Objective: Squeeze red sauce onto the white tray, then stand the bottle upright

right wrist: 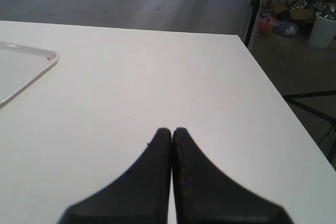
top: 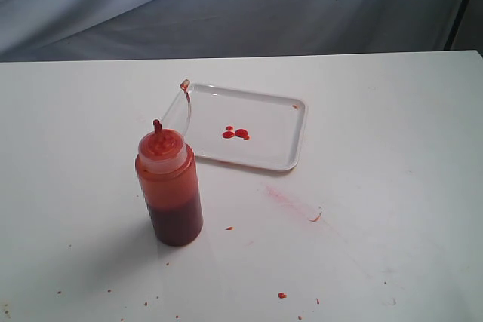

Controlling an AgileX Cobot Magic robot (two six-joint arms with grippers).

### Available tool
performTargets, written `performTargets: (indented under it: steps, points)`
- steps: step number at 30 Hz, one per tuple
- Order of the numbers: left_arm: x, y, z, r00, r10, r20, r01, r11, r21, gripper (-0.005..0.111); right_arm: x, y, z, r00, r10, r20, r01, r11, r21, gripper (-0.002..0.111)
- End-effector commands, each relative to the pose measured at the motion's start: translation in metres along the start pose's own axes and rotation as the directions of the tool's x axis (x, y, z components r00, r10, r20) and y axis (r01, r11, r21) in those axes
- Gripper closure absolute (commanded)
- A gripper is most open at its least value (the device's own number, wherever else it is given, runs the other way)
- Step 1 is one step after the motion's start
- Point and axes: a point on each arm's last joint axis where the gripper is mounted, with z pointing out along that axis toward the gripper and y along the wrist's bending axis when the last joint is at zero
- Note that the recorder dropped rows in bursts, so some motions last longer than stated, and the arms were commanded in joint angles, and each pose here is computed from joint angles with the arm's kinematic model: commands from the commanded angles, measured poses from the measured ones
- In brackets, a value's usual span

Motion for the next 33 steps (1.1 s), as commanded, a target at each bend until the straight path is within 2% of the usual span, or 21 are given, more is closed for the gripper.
performTargets:
  steps: [1, 9, 14, 18, 33]
  points:
    - [0.0006, 0.0003, 0.0002, 1.000, 0.004, 0.009, -0.004, 1.000, -0.004, 0.107, 0.0011, 0.0000, 0.0001, 1.000, 0.003, 0.000, -0.003, 1.000, 0.004, 0.108]
    - [0.0006, 0.0003, 0.0002, 1.000, 0.004, 0.009, -0.004, 1.000, -0.004, 0.107, 0.0011, 0.0000, 0.0001, 1.000, 0.003, 0.000, -0.003, 1.000, 0.004, 0.108]
    - [0.0006, 0.0029, 0.0002, 1.000, -0.006, 0.008, 0.007, 0.999, -0.050, 0.107, 0.0011, 0.0000, 0.0001, 1.000, 0.003, 0.000, -0.003, 1.000, 0.004, 0.108]
    - [0.0006, 0.0012, 0.0002, 1.000, 0.000, 0.009, 0.000, 1.000, -0.021, 0.107, 0.0011, 0.0000, 0.0001, 1.000, 0.003, 0.000, -0.003, 1.000, 0.004, 0.108]
    - [0.0006, 0.0015, 0.0002, 1.000, -0.001, 0.009, 0.001, 1.000, -0.026, 0.107, 0.0011, 0.0000, 0.0001, 1.000, 0.003, 0.000, -0.003, 1.000, 0.004, 0.108]
